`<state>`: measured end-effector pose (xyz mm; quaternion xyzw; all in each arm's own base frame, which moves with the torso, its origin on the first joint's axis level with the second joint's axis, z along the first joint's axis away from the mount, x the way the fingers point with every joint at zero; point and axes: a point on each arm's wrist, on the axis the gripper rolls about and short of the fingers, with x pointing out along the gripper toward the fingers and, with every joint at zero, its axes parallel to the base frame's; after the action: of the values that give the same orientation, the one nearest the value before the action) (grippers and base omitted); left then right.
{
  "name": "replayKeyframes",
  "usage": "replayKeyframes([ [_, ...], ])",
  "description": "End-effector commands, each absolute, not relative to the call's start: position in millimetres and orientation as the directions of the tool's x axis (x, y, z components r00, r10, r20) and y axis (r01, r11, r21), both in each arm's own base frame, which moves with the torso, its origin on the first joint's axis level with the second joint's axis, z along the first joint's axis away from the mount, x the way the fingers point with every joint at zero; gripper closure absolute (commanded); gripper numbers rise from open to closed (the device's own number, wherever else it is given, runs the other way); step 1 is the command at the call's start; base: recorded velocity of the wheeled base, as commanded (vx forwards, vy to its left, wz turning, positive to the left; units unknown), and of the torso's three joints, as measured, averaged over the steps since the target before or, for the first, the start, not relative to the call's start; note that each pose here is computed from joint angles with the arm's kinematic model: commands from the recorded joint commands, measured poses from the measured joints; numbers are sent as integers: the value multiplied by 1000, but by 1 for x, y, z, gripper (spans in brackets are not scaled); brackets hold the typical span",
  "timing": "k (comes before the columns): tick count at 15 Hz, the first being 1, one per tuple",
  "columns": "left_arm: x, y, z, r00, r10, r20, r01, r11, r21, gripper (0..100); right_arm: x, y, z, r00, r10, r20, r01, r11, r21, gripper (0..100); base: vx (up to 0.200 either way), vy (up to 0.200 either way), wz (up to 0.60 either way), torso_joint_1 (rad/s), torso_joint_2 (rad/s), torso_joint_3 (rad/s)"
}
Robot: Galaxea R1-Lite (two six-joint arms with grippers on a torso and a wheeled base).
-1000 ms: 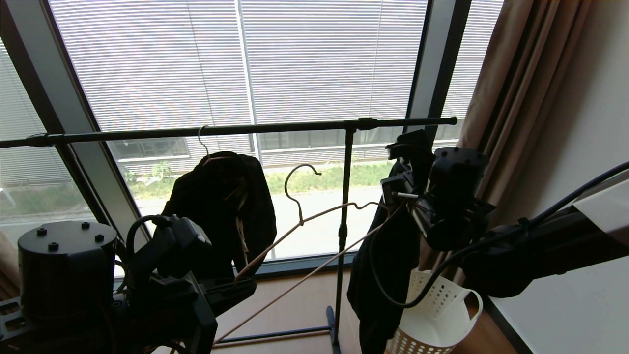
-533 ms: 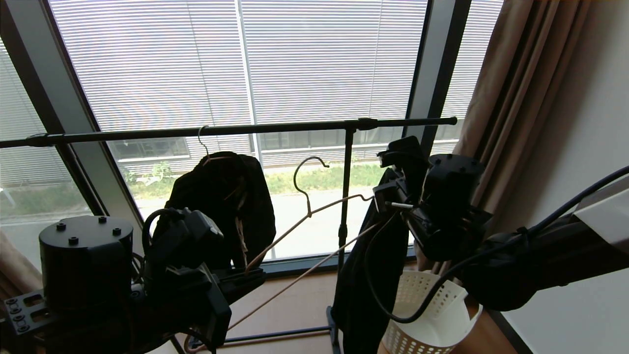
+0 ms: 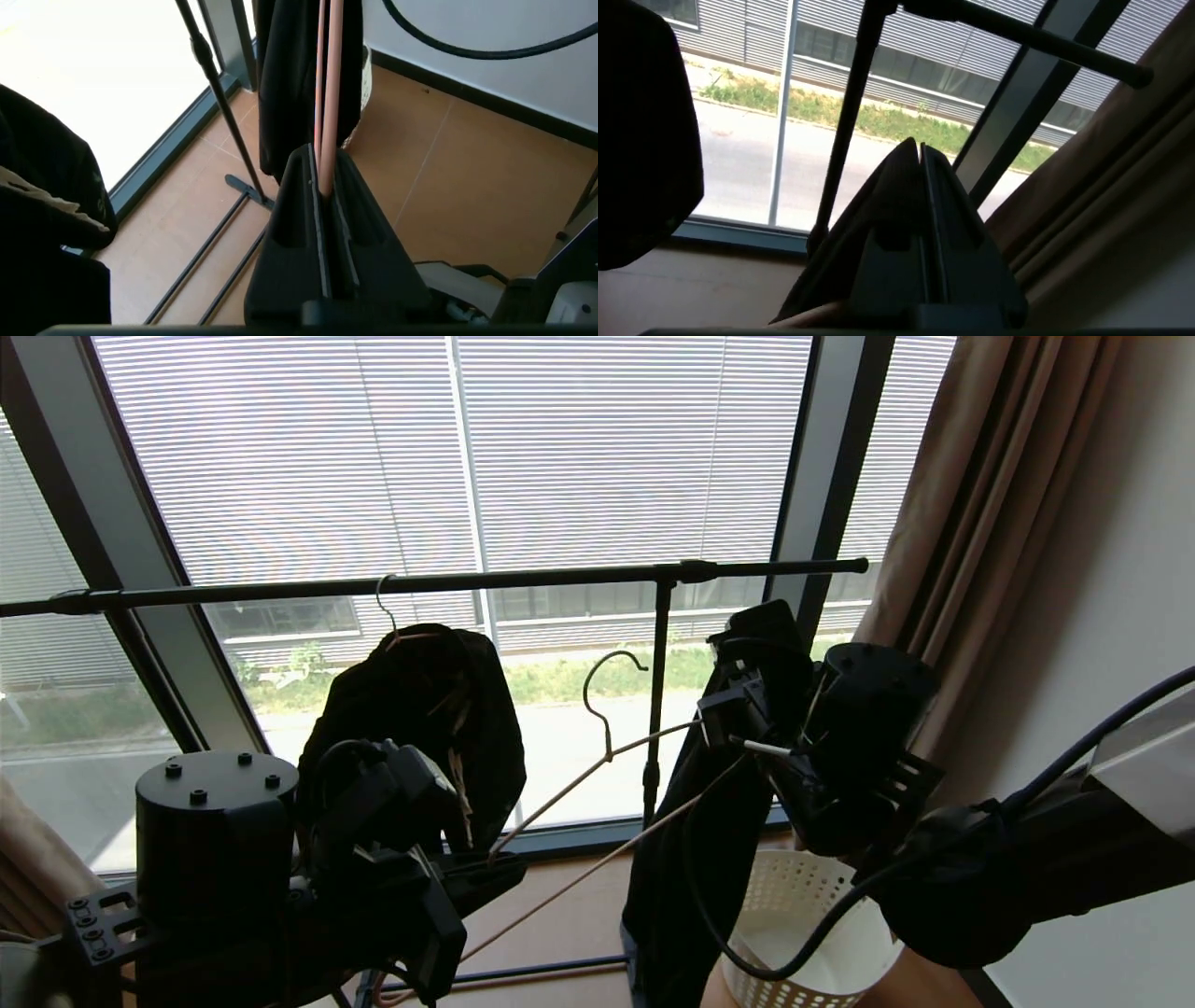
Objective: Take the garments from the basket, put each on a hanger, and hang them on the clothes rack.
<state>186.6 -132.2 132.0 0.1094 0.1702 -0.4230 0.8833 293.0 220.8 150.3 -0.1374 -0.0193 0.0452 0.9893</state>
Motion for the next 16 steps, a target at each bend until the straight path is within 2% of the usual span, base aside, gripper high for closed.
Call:
replayKeyframes([
  [1, 188, -135, 129, 576, -710, -406, 788, 613, 45, 100, 280, 231, 146, 990, 139, 19, -128, 951, -282, 100, 0, 0, 0, 0, 0, 0],
  [4, 190, -136, 124, 575, -706, -414, 787, 615, 43, 100, 242, 248, 155, 970, 242, 33, -225, 935, -273, 100, 0, 0, 0, 0, 0, 0],
  [8, 195, -138, 120, 581, -705, -406, 784, 619, 47, 100, 222, 253, 165, 962, 268, 50, -247, 933, -260, 100, 0, 0, 0, 0, 0, 0],
  [12, 197, -139, 118, 584, -704, -404, 782, 621, 49, 100, 184, 264, 179, 935, 347, 78, -320, 917, -237, 100, 0, 0, 0, 0, 0, 0],
  [16, 197, -139, 119, 588, -706, -394, 782, 622, 52, 100, 172, 267, 182, 926, 368, 83, -341, 912, -229, 100, 0, 0, 0, 0, 0, 0],
])
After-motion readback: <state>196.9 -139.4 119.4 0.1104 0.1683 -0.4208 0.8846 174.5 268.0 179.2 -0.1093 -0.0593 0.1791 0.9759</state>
